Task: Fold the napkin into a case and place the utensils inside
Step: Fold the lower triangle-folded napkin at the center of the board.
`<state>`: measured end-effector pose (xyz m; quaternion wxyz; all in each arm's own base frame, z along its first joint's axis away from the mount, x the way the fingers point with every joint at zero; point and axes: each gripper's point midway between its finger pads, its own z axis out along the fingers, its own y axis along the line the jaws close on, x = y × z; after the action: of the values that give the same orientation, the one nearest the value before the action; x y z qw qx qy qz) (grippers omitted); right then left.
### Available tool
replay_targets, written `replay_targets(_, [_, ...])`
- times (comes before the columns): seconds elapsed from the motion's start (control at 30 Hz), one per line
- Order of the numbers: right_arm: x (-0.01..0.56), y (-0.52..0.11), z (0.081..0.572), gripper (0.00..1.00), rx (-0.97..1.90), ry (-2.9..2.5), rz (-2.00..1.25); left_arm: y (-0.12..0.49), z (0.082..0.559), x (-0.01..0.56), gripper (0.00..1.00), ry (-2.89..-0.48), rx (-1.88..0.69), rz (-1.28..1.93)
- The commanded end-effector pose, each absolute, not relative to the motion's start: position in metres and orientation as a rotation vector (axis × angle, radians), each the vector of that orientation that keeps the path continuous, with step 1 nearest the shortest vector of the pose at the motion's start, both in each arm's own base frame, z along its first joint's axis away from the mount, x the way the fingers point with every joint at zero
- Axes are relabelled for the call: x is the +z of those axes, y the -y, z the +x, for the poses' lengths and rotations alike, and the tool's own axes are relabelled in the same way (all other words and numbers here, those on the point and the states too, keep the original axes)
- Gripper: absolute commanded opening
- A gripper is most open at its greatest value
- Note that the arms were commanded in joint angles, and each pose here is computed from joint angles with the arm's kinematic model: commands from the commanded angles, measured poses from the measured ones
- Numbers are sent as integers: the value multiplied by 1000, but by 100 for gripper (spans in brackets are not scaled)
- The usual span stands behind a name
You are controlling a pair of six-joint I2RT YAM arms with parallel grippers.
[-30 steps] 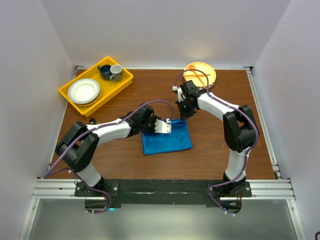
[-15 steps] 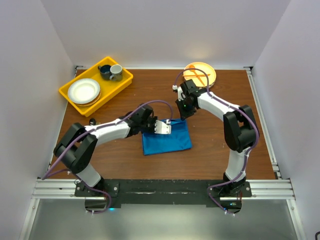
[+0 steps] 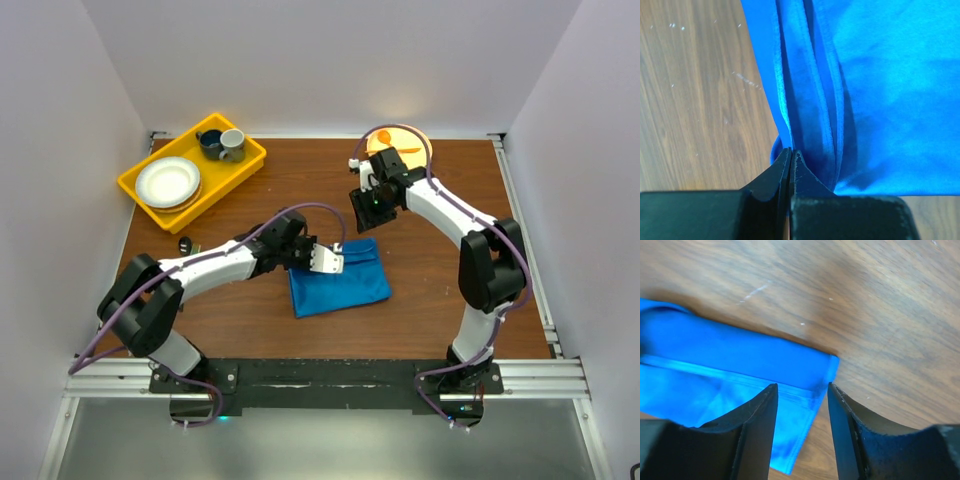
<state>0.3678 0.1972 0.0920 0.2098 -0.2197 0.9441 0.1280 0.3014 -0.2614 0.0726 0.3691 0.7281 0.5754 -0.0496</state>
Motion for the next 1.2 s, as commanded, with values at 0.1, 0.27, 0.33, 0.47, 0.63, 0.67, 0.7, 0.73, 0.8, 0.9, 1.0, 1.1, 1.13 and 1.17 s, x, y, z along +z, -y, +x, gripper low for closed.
replay_targets(0.1, [104,-222,342,37,620,-2614,-688,265,277,53,0,-1470,-142,1923])
replay_targets(0.27, [124,-232,311,27,801,-2561,-678,255,266,24,0,-1526,-130,1961])
replay_targets(0.33, [119,-228,295,24,827,-2566,-632,254,264,19,0,-1552,-139,1959])
replay_targets(0.47, [100,-218,251,23,905,-2668,-504,249,262,10,0,-1590,-133,1956])
replay_targets(0.63, [86,-226,254,21,937,-2660,-356,249,263,8,0,-1624,-136,1938])
replay_targets(0.67, [82,-228,254,21,933,-2661,-347,250,263,8,0,-1624,-142,1938])
replay_targets(0.7, [78,-232,258,21,936,-2654,-328,250,263,8,0,-1628,-146,1938])
replay_targets(0.73, [75,-237,256,21,940,-2656,-338,252,264,10,0,-1624,-145,1933])
replay_targets(0.8, [68,-245,252,21,944,-2662,-345,253,265,13,0,-1621,-146,1930])
replay_targets(0.9, [52,-246,249,21,913,-2715,-332,257,269,19,0,-1618,-148,1911])
replay_targets(1.0, [35,-242,250,21,855,-2776,-310,261,272,27,0,-1616,-156,1885])
replay_targets(1.1, [24,-239,249,23,821,-2816,-277,266,275,37,0,-1607,-159,1865])
replay_targets(1.13, [22,-238,249,24,810,-2822,-267,267,277,40,0,-1605,-159,1858])
replay_targets(1.17, [16,-236,248,24,796,-2838,-253,268,277,42,0,-1607,-163,1853])
